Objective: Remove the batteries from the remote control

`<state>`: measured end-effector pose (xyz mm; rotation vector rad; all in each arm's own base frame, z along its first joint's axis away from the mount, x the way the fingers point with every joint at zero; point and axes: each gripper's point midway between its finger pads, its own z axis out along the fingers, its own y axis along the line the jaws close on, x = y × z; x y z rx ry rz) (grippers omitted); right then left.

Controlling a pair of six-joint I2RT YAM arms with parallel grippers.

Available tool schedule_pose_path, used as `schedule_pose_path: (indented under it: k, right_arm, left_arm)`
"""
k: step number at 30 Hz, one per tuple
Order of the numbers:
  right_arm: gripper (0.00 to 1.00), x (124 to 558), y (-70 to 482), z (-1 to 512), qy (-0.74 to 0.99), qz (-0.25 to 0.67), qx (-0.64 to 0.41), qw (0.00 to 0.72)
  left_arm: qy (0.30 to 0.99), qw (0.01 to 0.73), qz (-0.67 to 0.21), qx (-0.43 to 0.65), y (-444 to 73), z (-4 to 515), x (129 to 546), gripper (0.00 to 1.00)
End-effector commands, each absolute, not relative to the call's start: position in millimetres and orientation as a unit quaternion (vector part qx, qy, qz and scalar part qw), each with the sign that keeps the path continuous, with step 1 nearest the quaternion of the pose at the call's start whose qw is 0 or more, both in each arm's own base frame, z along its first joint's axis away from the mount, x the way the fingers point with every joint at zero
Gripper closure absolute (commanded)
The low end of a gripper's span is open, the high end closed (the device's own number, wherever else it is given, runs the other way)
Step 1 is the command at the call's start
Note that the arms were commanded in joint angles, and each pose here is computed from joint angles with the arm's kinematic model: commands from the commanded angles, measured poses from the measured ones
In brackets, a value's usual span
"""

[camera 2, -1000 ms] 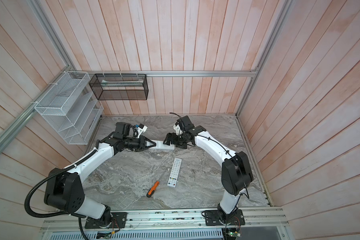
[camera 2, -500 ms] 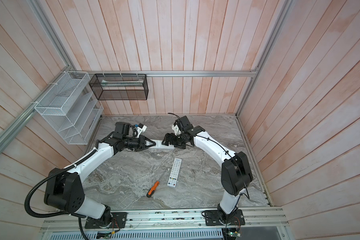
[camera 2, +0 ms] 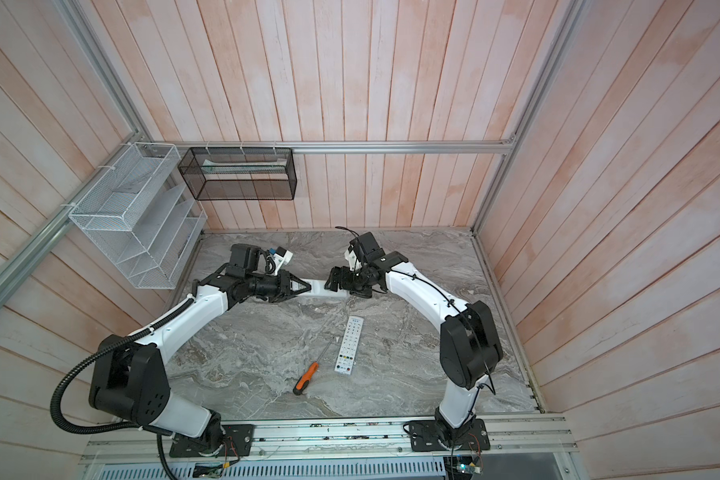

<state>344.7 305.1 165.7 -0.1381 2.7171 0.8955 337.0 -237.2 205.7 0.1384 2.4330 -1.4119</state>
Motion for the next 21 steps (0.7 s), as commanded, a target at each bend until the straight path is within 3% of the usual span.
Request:
schedule_pose_path:
  k: [1,21]
  right_arm:
    - [0.11,346.4,288.3,134.7,0.960,0.250,-0.031,0.121]
    - [0.11,364.5,267.0,149.8,0.979,0.117,-0.037,0.165]
  left_arm:
    - [0.807,0.184,-0.550,0.114,-254.0,244.7,330.3,0.85]
    - [0.831,0.190,-0.512,0.103,-246.4,233.2,333.8,0.85]
